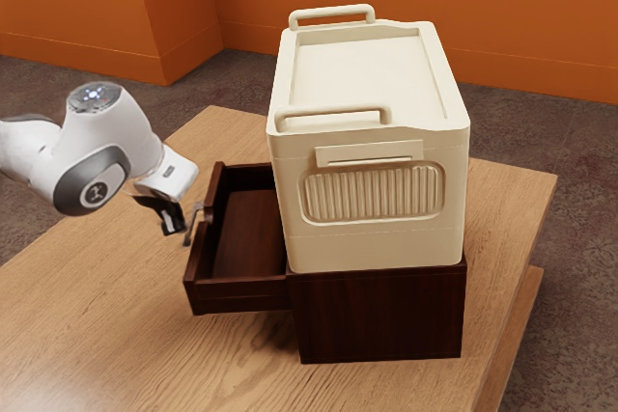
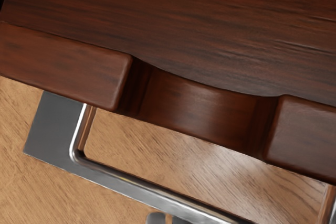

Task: Push the drawer handle with one arm to close the drawer

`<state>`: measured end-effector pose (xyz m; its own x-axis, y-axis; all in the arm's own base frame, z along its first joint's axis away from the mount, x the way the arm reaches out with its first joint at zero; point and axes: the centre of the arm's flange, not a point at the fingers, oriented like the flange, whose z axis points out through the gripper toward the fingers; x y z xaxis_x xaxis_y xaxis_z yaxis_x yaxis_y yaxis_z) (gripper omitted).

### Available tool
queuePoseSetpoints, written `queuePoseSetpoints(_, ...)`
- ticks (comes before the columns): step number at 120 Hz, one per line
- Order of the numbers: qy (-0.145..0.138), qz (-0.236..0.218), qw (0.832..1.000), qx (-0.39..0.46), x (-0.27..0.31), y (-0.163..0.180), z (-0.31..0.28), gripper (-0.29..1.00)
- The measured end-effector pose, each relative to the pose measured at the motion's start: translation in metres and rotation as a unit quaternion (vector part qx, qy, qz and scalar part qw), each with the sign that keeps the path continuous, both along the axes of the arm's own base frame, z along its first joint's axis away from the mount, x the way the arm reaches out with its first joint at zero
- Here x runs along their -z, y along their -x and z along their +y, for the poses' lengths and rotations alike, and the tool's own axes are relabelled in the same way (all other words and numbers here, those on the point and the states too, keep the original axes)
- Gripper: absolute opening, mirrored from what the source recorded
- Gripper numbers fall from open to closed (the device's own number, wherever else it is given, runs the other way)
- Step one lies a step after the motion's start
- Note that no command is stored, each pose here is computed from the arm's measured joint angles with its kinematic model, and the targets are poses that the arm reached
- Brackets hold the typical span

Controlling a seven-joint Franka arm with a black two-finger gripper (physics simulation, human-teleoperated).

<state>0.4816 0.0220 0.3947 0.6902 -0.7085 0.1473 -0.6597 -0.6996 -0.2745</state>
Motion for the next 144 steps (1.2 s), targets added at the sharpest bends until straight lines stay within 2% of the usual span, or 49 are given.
queuePoseSetpoints(75, -0.001, -0.049, 0.996, 0.072, 0.008, -0.011, -0.056, -0.08)
queuePoseSetpoints(144, 0.011, -0.113, 0.986, 0.119, 0.01, -0.021, -0.098, -0.08)
